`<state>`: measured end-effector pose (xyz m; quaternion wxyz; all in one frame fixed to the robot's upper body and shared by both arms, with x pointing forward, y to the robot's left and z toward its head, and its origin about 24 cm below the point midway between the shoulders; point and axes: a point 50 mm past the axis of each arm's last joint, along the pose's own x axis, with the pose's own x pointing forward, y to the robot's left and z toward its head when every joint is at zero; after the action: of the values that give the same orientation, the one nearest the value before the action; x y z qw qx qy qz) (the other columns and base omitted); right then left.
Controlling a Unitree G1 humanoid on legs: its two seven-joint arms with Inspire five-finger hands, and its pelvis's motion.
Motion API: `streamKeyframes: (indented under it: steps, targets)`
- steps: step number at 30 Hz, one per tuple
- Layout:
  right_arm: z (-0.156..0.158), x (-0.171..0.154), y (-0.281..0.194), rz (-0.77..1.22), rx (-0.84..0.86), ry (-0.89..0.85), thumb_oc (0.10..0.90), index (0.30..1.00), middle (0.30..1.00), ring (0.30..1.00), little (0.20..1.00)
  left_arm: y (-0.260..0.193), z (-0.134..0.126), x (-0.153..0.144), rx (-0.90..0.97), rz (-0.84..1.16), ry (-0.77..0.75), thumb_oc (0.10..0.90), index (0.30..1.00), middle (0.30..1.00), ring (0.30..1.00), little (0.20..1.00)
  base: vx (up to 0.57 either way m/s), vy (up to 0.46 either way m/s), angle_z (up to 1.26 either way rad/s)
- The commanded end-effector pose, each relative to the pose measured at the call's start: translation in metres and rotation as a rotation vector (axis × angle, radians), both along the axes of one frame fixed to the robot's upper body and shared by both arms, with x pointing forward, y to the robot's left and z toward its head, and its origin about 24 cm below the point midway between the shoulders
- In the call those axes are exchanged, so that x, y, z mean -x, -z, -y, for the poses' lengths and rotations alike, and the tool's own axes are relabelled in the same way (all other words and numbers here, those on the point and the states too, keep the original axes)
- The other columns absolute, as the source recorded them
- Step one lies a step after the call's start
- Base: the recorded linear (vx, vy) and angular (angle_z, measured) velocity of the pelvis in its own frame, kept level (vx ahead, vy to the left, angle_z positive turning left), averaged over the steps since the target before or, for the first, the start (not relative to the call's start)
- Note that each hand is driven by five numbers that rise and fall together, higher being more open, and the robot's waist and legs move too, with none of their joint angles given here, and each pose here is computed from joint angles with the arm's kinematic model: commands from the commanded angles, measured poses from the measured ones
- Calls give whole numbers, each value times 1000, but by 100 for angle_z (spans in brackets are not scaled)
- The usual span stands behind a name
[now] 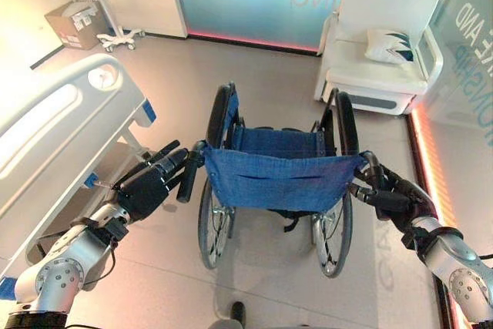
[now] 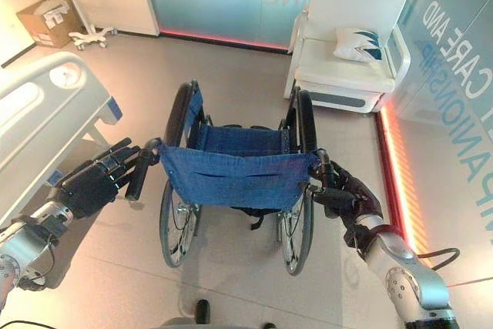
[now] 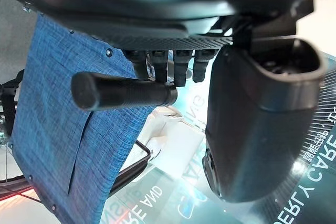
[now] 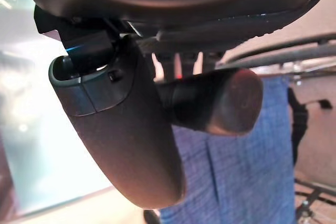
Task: Push the wheelchair next to the bed
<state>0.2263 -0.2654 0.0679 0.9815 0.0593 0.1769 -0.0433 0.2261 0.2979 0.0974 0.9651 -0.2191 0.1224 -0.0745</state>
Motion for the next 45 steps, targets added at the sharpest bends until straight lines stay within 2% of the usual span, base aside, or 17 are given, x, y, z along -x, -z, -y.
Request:
streamKeyframes:
  steps: [1,2,4,15,21,25,33,38,45]
  targets:
    - [8,-21,-32,95,166,-39,800,900,900,900,900,-46,46,-20,82,240,242,800,900,900,900,900,0,0,0]
    - [8,-22,-32,96,168,-38,643,665,665,665,665,-46,46,-20,82,239,242,800,900,900,900,900,21,2,4]
    - [8,-24,-34,109,174,-29,400,300,300,300,300,-45,48,-21,80,236,247,800,900,900,900,900,26,4,10]
    - [5,-28,-41,164,190,-36,400,300,300,300,300,-39,45,-21,54,209,243,800,900,900,900,900,8,1,2]
    - [5,-27,-44,165,174,-35,400,300,300,300,300,-19,16,-18,-252,38,151,800,900,900,900,900,2,-1,2]
    - [9,-26,-46,170,160,-28,400,300,300,300,300,-21,-5,-12,-355,-10,102,800,900,900,900,900,0,0,0]
    - [12,-24,-48,181,138,-21,400,300,300,300,300,-38,-22,-8,-487,-18,73,800,900,900,900,900,-4,0,0]
    - [13,-22,-47,181,122,-23,400,300,300,300,300,-46,-21,-5,-451,-7,102,800,900,900,900,900,0,0,0]
    - [7,-25,-43,186,121,-42,400,300,300,300,300,-47,10,-12,-245,35,168,800,900,900,900,900,0,0,0]
